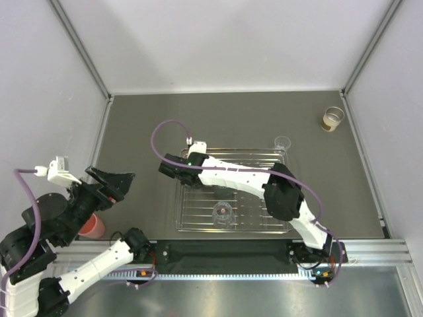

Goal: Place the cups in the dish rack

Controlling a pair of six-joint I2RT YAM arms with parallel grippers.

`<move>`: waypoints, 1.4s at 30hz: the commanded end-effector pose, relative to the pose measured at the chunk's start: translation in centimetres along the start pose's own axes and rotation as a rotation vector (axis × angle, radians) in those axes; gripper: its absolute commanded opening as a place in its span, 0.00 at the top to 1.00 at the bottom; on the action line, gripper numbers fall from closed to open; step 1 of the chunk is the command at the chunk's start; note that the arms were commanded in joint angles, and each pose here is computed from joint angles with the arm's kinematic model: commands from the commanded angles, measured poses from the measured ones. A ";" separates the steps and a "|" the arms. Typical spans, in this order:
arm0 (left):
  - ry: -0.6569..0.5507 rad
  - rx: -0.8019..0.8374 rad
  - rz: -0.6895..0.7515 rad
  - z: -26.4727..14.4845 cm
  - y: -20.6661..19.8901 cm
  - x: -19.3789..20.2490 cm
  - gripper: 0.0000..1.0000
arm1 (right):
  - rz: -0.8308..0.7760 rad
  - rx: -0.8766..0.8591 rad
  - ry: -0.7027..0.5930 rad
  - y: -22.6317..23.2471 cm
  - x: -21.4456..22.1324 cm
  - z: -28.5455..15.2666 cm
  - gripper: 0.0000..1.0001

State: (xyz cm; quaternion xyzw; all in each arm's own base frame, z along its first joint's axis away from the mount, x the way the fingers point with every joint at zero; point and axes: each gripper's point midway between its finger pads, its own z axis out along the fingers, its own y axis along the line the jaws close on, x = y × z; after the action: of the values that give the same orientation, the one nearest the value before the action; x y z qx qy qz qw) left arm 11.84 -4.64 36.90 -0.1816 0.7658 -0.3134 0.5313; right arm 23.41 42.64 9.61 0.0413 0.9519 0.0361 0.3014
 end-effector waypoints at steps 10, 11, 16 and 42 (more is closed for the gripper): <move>-0.019 -0.032 -0.028 -1.0 1.4 -0.3 0.08 | 0.040 -0.003 -0.082 0.4 0.1 0.6 1.00; -0.022 -0.034 -0.031 -1.1 1.4 -0.4 0.08 | 0.039 0.008 -0.087 0.1 0.0 0.4 1.00; -0.028 -0.049 -0.054 -1.4 1.7 -0.7 0.09 | 0.074 0.029 -0.123 -1.8 -1.1 -0.4 1.00; -0.022 -0.255 -0.062 -0.8 4.7 0.0 0.12 | -0.054 -0.194 0.011 2.7 -0.4 -3.3 0.04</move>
State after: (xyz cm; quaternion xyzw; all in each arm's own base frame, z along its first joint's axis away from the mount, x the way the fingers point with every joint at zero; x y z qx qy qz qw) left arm 11.55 -2.15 34.85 -0.2453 0.7801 -0.2615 0.5127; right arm 22.66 42.43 7.51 -0.0041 0.9541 0.0379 0.2971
